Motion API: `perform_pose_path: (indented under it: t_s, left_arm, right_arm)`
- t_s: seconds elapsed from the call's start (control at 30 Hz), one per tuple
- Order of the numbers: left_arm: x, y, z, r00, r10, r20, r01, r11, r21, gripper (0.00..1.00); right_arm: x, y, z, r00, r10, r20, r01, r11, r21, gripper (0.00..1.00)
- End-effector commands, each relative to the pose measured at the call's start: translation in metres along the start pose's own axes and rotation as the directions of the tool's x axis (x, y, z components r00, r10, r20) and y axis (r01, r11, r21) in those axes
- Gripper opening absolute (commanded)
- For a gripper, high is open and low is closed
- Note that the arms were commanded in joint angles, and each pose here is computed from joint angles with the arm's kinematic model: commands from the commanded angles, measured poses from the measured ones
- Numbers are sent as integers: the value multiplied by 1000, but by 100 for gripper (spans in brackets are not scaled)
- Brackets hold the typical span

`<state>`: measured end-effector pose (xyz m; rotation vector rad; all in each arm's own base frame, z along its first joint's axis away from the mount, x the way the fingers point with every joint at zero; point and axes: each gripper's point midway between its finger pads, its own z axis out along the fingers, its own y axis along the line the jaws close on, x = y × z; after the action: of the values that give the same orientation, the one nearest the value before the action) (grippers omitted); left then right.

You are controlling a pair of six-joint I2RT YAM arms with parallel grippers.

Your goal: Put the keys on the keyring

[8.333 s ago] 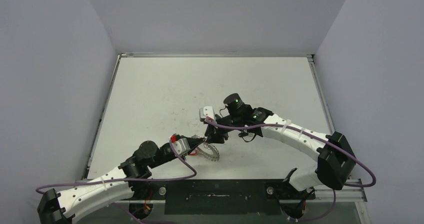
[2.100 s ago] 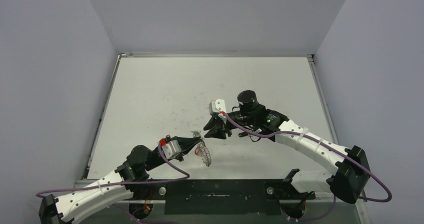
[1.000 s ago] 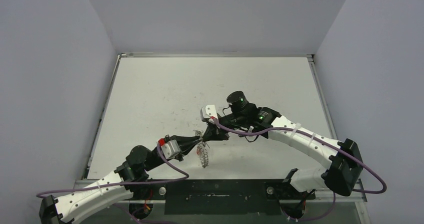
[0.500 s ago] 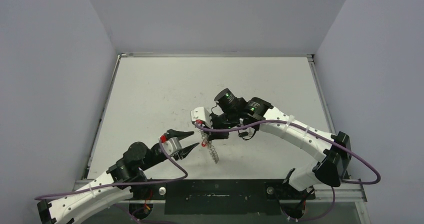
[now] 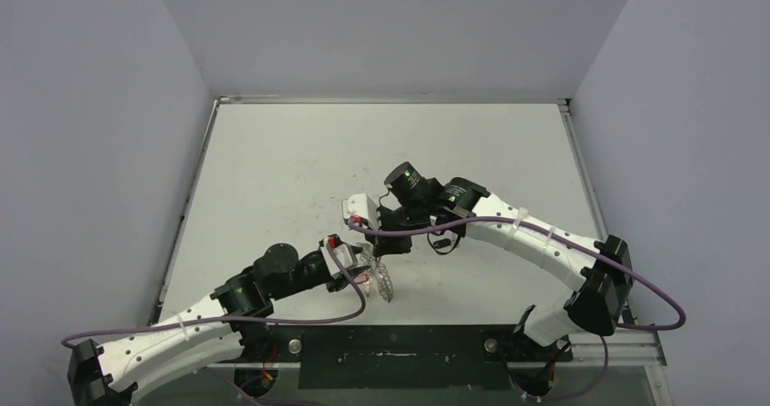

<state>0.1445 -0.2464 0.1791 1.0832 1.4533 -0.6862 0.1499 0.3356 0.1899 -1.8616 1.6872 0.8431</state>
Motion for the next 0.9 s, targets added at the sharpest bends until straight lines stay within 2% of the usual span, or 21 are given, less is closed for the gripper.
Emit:
perform_pose_path:
  t_s: [0.0, 0.17, 0.43, 0.6, 0.63, 0.87]
  left_arm:
    - [-29, 1, 6, 998, 0, 70, -1, 1000, 12, 38]
    - [-30, 4, 13, 996, 4, 86, -4, 1000, -2, 29]
    - [-31, 4, 21, 996, 2, 93, -2, 1000, 2, 28]
    - [-26, 4, 23, 997, 9, 75, -9, 1000, 6, 2]
    - [-25, 4, 23, 997, 7, 72, -8, 1000, 6, 0]
    - [-23, 5, 14, 998, 7, 66, -7, 1000, -10, 0]
  right_arm:
    - [-28, -11, -2, 997, -31, 77, 28, 999, 38, 0]
    - [-28, -12, -2, 997, -28, 76, 25, 999, 40, 0]
    - [-27, -12, -1, 997, -26, 71, 23, 999, 40, 0]
    - [-25, -12, -2, 997, -27, 67, 24, 999, 44, 0]
    - [-24, -12, -2, 998, -27, 64, 24, 999, 44, 0]
    - [-16, -21, -5, 997, 16, 70, -19, 998, 52, 0]
